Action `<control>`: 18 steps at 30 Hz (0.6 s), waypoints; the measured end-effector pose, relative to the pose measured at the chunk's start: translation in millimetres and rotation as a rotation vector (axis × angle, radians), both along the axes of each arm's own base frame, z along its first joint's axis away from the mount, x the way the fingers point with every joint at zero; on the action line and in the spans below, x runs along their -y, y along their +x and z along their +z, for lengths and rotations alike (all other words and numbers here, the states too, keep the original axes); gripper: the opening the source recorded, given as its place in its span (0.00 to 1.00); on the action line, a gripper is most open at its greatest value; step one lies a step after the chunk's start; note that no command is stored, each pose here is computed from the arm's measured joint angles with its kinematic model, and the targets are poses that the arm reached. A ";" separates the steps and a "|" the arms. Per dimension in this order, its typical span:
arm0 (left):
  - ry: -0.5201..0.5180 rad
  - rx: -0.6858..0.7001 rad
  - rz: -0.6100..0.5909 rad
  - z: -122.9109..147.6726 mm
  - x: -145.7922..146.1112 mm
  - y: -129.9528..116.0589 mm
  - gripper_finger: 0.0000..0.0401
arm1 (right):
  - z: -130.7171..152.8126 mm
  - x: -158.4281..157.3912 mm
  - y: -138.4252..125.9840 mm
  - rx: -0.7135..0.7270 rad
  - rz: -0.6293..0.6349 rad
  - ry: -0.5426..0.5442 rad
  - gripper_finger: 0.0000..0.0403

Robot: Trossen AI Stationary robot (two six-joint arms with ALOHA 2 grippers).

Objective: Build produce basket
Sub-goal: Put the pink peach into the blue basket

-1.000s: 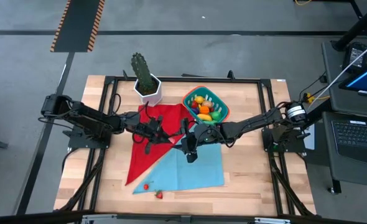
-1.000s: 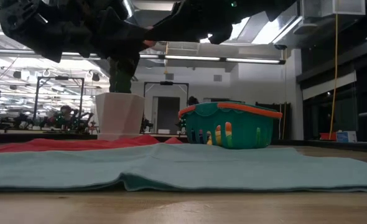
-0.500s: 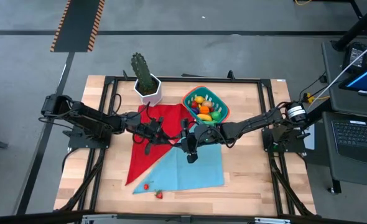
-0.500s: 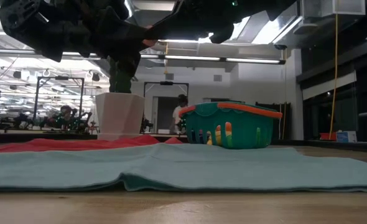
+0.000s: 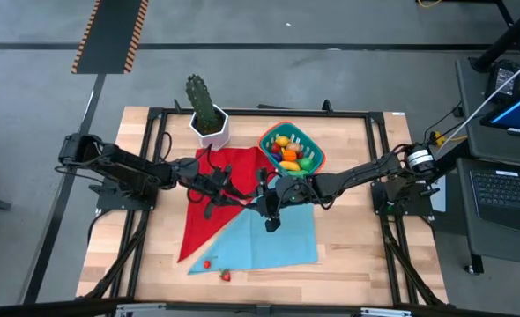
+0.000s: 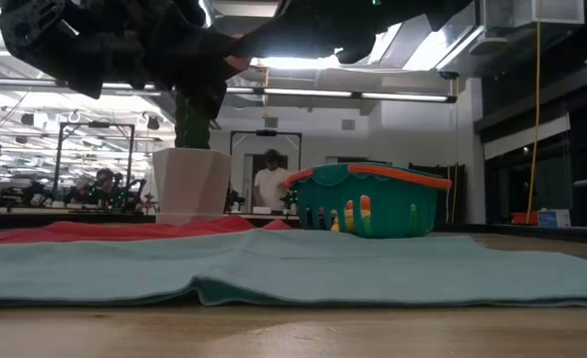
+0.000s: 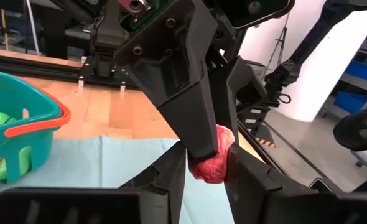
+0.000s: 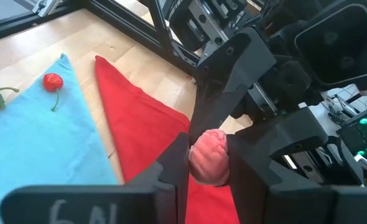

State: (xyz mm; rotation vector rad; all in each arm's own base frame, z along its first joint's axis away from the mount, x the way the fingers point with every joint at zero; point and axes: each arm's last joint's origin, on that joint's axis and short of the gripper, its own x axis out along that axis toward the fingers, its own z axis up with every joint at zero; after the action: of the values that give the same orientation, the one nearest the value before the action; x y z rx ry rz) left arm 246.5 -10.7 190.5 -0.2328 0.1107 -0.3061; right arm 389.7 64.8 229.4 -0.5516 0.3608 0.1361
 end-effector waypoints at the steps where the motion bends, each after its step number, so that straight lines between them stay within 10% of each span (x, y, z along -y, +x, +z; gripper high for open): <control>1: -0.001 0.002 -0.003 0.5 0.1 -0.2 0.23 | 0.1 0.0 0.0 0.000 0.000 0.000 0.22; 18: -0.007 0.028 -0.005 15.6 -1.1 -10.0 0.26 | 2.1 0.4 0.8 0.016 -0.008 0.005 0.17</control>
State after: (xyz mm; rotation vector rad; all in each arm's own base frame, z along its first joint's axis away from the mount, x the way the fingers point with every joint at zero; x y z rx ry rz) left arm 236.5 -9.6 206.1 -0.2356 0.0829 -0.3145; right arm 390.4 64.5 231.5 -0.5463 0.3470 0.1247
